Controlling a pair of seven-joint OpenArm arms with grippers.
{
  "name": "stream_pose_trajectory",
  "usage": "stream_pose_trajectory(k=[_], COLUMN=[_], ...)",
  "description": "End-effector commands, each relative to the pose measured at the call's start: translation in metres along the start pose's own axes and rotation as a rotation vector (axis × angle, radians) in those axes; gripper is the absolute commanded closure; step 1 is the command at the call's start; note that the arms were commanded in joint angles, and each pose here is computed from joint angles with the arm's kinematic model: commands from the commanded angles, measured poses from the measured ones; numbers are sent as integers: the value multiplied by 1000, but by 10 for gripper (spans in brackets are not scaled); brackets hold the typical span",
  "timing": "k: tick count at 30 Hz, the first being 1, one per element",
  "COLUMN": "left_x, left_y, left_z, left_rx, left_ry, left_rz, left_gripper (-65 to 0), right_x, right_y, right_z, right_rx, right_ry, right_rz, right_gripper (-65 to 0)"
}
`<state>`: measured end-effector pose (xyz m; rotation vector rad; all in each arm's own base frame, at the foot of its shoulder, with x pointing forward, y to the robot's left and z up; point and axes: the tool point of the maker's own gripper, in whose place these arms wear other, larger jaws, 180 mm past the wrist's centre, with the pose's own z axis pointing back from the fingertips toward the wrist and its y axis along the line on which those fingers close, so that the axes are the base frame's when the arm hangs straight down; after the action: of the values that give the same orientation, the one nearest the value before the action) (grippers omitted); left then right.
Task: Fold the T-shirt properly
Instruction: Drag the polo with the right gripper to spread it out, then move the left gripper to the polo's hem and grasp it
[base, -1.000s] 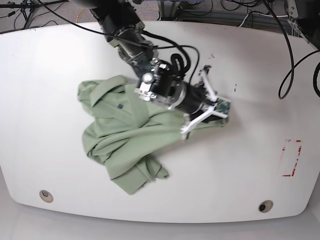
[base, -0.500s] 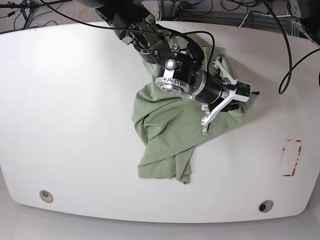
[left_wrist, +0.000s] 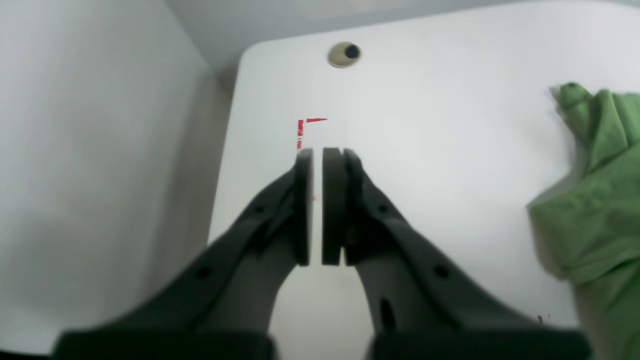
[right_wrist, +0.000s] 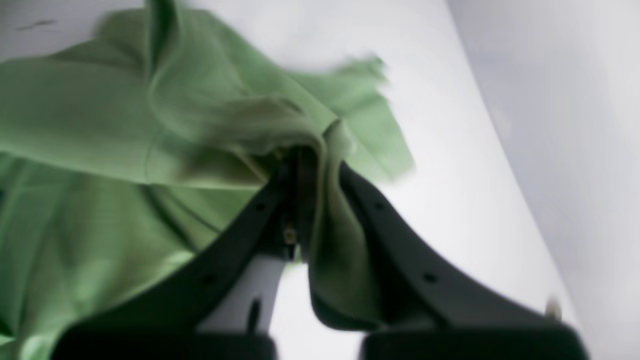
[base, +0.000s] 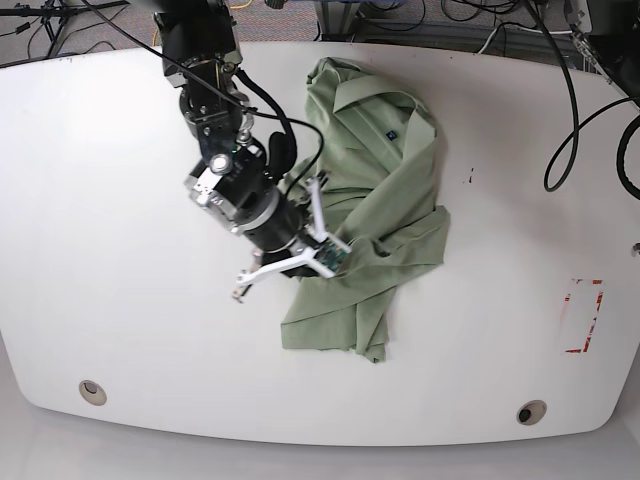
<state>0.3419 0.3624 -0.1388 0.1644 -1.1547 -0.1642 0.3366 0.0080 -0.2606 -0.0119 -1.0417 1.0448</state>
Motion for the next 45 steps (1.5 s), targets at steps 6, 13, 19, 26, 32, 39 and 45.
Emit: stream_pose_trajectory(k=[6, 13, 19, 26, 32, 39, 45], left_x=[-1, -16, -32, -50, -60, -88, -87], left_y=[-43, -93, -134, -177, -217, -262, -301], left_z=[-18, -36, -45, -60, -82, -105, -123], left_rx=[-115, -232, -317, -345, -395, -489, -585], left_ry=[5, 29, 50, 113, 164, 224, 236], left_rz=[-37, -4, 54, 58, 70, 166, 221], left_gripper=[-13, -119, -315, -386, -386, -386, -386], right_x=[-52, -93, -112, -121, -128, -128, -129], right_y=[-73, -104, -110, -109, -99, -96, -96], right_z=[29, 52, 63, 67, 66, 66, 66], right_rx=[-206, -313, -349, -355, -336, -332, -331], right_ry=[77, 153, 189, 207, 223, 225, 226], right_rz=[-136, -219, -262, -280, -290, -294, -294], right_gripper=[0, 0, 0, 0, 0, 0, 0])
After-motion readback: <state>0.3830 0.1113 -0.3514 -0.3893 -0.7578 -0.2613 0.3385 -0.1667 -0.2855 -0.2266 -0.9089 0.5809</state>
